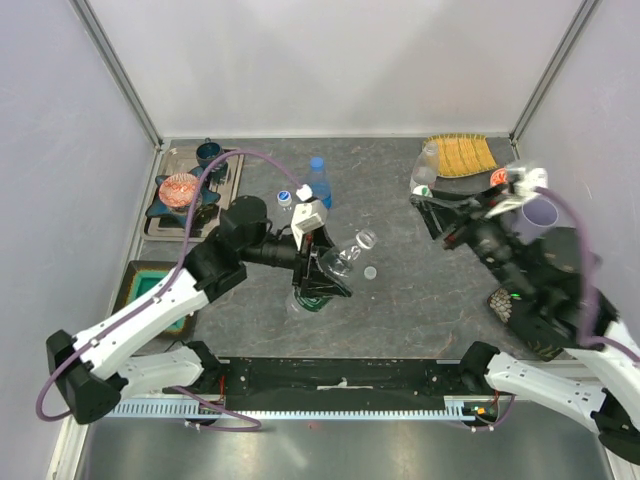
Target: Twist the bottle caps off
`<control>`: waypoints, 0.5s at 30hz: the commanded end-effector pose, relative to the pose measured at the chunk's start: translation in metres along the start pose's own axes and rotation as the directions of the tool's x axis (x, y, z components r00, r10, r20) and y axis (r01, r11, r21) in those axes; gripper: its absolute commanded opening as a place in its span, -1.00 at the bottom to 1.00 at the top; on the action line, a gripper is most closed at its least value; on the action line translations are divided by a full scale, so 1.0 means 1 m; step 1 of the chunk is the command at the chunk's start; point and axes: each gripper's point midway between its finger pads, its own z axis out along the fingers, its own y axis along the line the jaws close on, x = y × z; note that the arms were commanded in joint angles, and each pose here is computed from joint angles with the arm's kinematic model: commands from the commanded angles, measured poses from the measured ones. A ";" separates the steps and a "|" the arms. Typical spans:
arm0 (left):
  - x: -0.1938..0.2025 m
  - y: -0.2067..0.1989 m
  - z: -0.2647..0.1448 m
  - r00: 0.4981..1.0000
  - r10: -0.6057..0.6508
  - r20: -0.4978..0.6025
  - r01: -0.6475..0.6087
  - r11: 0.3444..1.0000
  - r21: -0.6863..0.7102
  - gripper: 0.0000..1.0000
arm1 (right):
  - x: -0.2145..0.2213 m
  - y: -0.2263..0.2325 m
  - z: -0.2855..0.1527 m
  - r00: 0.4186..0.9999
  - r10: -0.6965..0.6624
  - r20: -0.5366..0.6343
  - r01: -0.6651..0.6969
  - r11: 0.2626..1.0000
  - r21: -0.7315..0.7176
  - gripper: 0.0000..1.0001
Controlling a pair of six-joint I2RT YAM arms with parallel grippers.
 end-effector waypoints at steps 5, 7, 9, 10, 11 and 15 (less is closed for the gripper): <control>-0.022 0.032 -0.050 0.973 0.189 0.133 -0.116 0.895 -0.430 -0.42 | 0.215 -0.106 -0.003 0.892 0.143 -0.430 0.100 0.863 0.495 -1.00; -0.022 0.030 -0.057 0.969 0.201 0.146 -0.115 0.883 -0.455 -0.42 | 0.261 -0.119 -0.009 0.843 0.178 -0.508 0.136 0.843 0.520 -1.00; -0.019 0.030 -0.059 0.969 0.200 0.146 -0.112 0.879 -0.463 -0.42 | 0.291 -0.130 -0.015 0.817 0.226 -0.530 0.127 0.827 0.548 -1.00; -0.016 0.031 -0.061 0.970 0.197 0.144 -0.108 0.875 -0.471 -0.42 | 0.304 -0.136 -0.017 0.802 0.238 -0.547 0.141 0.815 0.562 -1.00; -0.016 0.029 -0.062 0.969 0.198 0.145 -0.108 0.875 -0.472 -0.42 | 0.311 -0.143 -0.019 0.798 0.252 -0.548 0.146 0.801 0.580 -1.00; -0.010 0.031 -0.064 0.970 0.196 0.145 -0.104 0.870 -0.482 -0.41 | 0.345 -0.160 -0.028 0.760 0.298 -0.577 0.162 0.774 0.612 -1.00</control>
